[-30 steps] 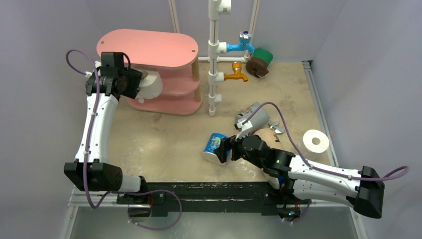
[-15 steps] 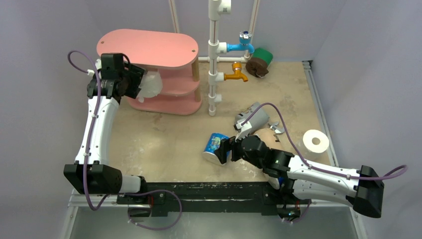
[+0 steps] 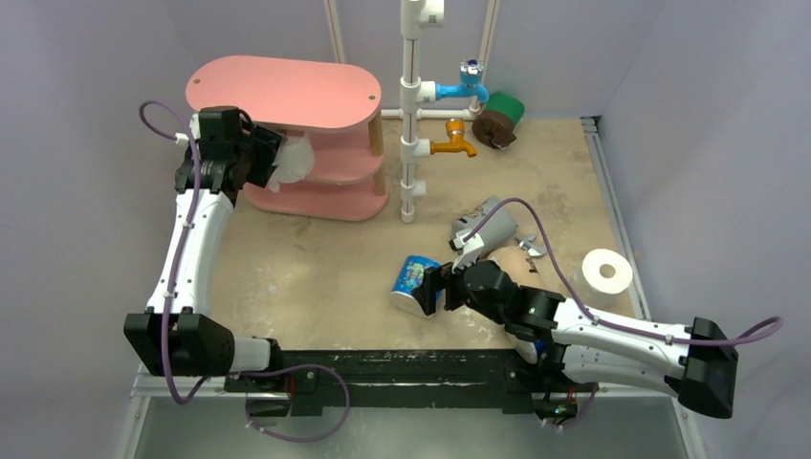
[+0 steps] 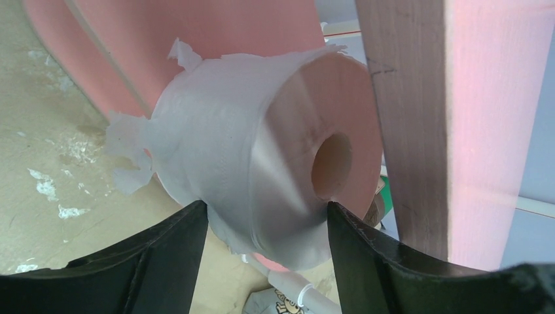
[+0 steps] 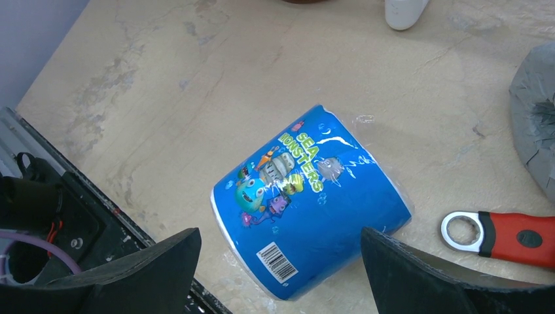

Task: Place and organize the paper towels onto the shelf
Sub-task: Place the paper towel on the shelf.

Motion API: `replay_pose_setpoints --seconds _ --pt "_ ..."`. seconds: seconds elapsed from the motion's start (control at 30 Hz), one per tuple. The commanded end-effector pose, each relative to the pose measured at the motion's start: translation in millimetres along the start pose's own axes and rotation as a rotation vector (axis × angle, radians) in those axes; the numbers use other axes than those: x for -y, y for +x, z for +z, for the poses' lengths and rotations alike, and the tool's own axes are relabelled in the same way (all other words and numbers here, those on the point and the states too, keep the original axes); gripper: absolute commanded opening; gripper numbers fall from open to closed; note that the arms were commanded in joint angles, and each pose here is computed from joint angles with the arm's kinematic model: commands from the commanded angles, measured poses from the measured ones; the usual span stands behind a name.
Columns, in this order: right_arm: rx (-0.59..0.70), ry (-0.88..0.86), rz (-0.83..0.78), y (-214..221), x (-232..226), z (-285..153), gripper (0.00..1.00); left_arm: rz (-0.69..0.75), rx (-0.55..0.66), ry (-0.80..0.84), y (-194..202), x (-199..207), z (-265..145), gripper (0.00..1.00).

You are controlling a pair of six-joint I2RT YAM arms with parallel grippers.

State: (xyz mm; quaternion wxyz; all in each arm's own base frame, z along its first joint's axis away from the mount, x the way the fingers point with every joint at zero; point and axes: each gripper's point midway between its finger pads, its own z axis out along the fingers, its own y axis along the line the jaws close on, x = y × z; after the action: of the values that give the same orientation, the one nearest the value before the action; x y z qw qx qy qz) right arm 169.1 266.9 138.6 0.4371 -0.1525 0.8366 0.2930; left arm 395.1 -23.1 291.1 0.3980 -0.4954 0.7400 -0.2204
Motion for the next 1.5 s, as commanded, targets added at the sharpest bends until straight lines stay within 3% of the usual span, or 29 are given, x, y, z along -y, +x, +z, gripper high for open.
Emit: replay_pose_setpoints --seconds 0.0,0.47,1.0,1.27,1.47 --pt "0.010 -0.012 0.015 -1.2 -2.8 0.5 0.94 0.026 0.036 0.118 -7.2 22.3 -4.7 0.66" --pt "0.008 -0.011 0.012 -1.4 -3.1 1.4 0.94 0.082 0.016 0.146 -0.2 19.8 -2.6 0.67" --pt "0.012 -0.001 0.009 -4.6 -2.6 0.8 0.94 0.189 0.085 0.156 -3.9 -6.0 -56.6 0.77" --pt "0.007 0.004 0.007 -2.4 -0.5 0.2 0.94 0.446 0.144 0.259 9.9 -35.9 -93.4 0.76" --pt "0.004 -0.004 0.004 -0.2 -2.3 4.2 0.94 0.631 0.278 0.276 9.0 -63.9 -107.5 0.82"
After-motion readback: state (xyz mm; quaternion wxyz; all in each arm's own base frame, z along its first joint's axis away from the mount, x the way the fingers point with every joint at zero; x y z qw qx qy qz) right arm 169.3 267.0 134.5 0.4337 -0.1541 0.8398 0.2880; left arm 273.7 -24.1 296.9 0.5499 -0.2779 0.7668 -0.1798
